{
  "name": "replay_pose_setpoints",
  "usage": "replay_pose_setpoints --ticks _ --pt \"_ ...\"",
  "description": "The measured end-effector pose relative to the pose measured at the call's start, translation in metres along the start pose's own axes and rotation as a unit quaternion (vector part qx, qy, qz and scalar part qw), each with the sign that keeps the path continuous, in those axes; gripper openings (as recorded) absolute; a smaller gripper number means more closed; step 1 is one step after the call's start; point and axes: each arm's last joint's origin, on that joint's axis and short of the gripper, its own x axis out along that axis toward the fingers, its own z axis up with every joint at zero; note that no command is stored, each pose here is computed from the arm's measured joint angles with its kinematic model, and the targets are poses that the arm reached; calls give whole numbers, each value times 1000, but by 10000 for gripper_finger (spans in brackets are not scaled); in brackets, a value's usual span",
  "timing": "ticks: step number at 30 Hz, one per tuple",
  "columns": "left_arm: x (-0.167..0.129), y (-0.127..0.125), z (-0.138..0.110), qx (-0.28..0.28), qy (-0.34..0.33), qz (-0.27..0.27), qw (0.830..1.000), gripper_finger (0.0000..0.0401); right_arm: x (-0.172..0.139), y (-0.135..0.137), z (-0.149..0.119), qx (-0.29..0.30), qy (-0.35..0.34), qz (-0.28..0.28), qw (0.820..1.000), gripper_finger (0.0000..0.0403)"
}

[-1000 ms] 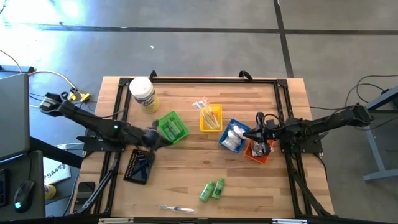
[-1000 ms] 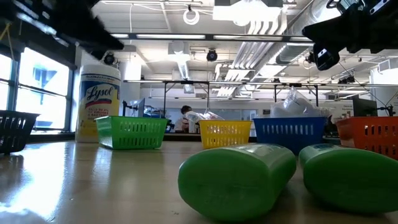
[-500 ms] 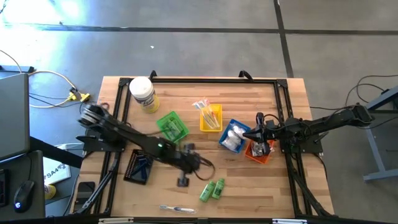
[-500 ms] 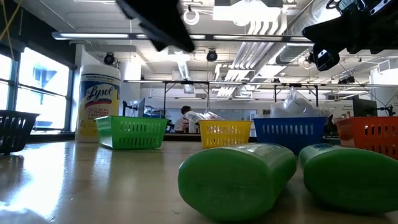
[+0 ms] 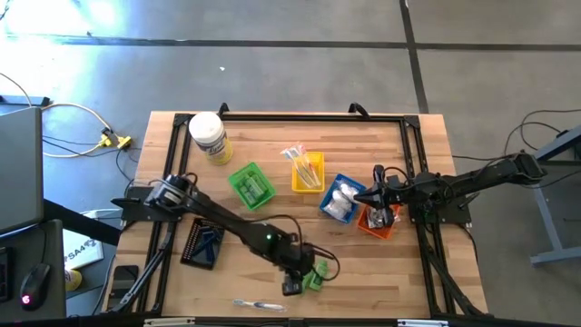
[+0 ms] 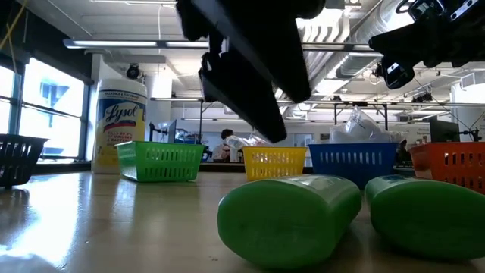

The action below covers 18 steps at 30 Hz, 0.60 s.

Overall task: Pick & Place Travel size toiletries
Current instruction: Put the left shampoo into the green bin

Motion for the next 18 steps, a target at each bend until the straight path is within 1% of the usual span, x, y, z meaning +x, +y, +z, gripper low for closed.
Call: replay_pose_setpoints --ticks 4,7,9,11,13,14,15,18 --pt "10 -11 2 -31 2 -2 1000 277 0 0 -1 5 4 -1 1000 9" --pt "21 -12 3 -60 3 10 998 298 1 0 0 6 2 -2 1000 9" --pt "26 -7 -1 -73 21 35 996 304 1 0 0 6 0 -3 1000 9" --pt "34 -8 1 -88 11 32 996 306 1 0 0 7 1 -3 1000 9" --pt "35 -5 -2 -98 18 51 994 306 1 0 0 8 -1 -2 1000 9" --pt "39 -4 -2 -103 14 53 993 306 1 0 0 8 -1 -2 1000 9" --pt "43 -4 -2 -105 12 53 993 306 1 0 0 8 0 -3 1000 9" --pt "46 0 -7 -103 28 78 991 306 1 0 0 8 -2 -2 1000 9"
